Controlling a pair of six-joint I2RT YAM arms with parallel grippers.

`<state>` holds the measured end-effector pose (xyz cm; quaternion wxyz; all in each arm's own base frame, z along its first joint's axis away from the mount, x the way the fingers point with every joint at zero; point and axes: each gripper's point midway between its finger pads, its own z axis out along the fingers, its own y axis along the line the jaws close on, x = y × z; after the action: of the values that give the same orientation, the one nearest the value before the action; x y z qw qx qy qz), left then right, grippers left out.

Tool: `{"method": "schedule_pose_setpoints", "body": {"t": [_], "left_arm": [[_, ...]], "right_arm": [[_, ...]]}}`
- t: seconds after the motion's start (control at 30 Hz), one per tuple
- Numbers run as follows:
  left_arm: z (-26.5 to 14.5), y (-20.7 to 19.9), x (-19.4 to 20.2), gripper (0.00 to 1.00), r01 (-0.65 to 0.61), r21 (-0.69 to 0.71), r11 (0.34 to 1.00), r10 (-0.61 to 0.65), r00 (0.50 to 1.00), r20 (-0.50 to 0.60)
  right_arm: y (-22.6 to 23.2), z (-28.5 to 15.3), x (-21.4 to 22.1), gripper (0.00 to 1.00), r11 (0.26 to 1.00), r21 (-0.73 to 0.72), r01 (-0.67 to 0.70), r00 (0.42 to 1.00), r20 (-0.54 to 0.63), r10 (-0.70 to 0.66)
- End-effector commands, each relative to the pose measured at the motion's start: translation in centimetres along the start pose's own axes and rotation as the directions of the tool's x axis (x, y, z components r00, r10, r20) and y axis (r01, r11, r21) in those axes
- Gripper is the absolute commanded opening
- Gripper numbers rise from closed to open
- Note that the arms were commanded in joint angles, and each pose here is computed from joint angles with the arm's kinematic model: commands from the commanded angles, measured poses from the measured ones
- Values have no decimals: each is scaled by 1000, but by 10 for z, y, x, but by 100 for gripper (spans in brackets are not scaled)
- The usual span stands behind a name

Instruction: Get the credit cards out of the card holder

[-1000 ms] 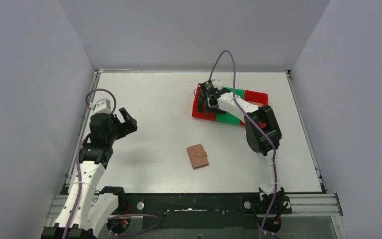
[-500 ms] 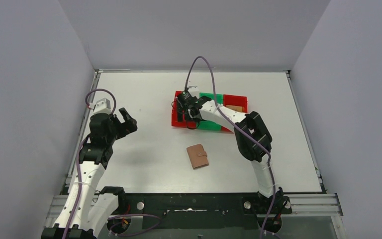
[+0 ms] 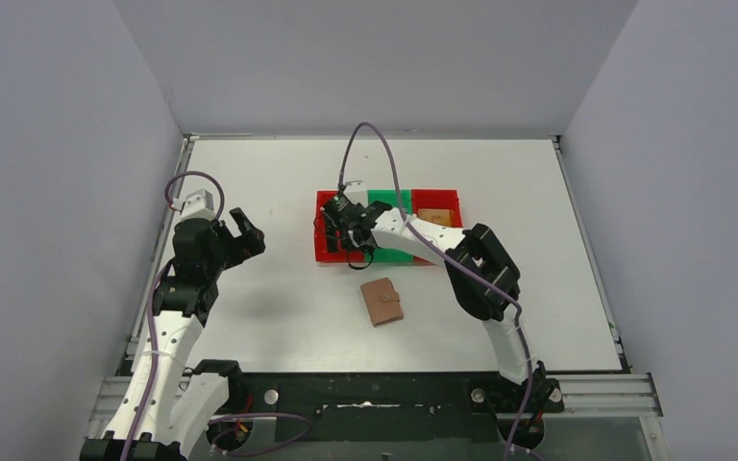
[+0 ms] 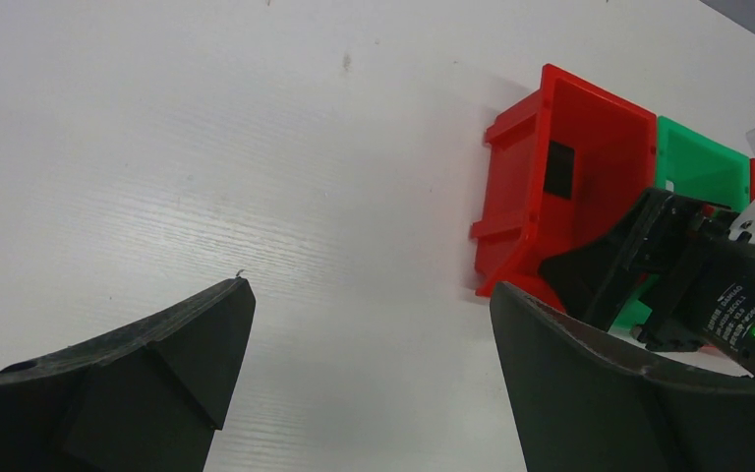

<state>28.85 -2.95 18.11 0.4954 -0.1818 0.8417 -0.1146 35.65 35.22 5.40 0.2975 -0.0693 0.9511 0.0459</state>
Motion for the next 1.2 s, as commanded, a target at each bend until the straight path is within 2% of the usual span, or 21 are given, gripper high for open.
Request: {"method": "schedule_pose_setpoints", "body": {"t": [0.0,0.27,0.37,0.53,0.67,0.8,0.97,1.07,1.17], "left_arm": [[-1,-5,-11,93,5,22,1000,-6,999,40],[-2,-5,-12,93,6,18,1000,-7,999,44],[-2,-5,-13,93,6,16,1000,-7,999,45],[-2,-5,-13,93,5,20,1000,-6,999,46],[-3,-7,-14,93,5,27,1000,-6,999,47],[-1,-9,-13,93,3,40,999,-5,999,42],[1,-10,-10,93,3,44,999,-4,1000,25],[3,-8,-8,93,2,34,999,-3,1000,17],[4,-6,-7,93,3,26,1000,-3,1000,11]], "right_arm": [[21,-37,-14,83,996,-85,-27,996,76,34],[26,-80,-44,89,990,-136,-24,986,163,46],[11,-102,-52,92,993,-120,-25,976,211,50],[-29,-125,-33,95,994,-73,-82,967,235,97],[-63,-124,11,95,987,-34,-158,966,200,161],[-110,-119,33,96,969,48,-242,954,197,228],[-115,-113,21,97,972,-78,-222,955,184,233],[-105,-111,10,99,974,-153,-164,961,199,193],[-105,-102,3,100,978,-153,-139,967,191,167]]}}
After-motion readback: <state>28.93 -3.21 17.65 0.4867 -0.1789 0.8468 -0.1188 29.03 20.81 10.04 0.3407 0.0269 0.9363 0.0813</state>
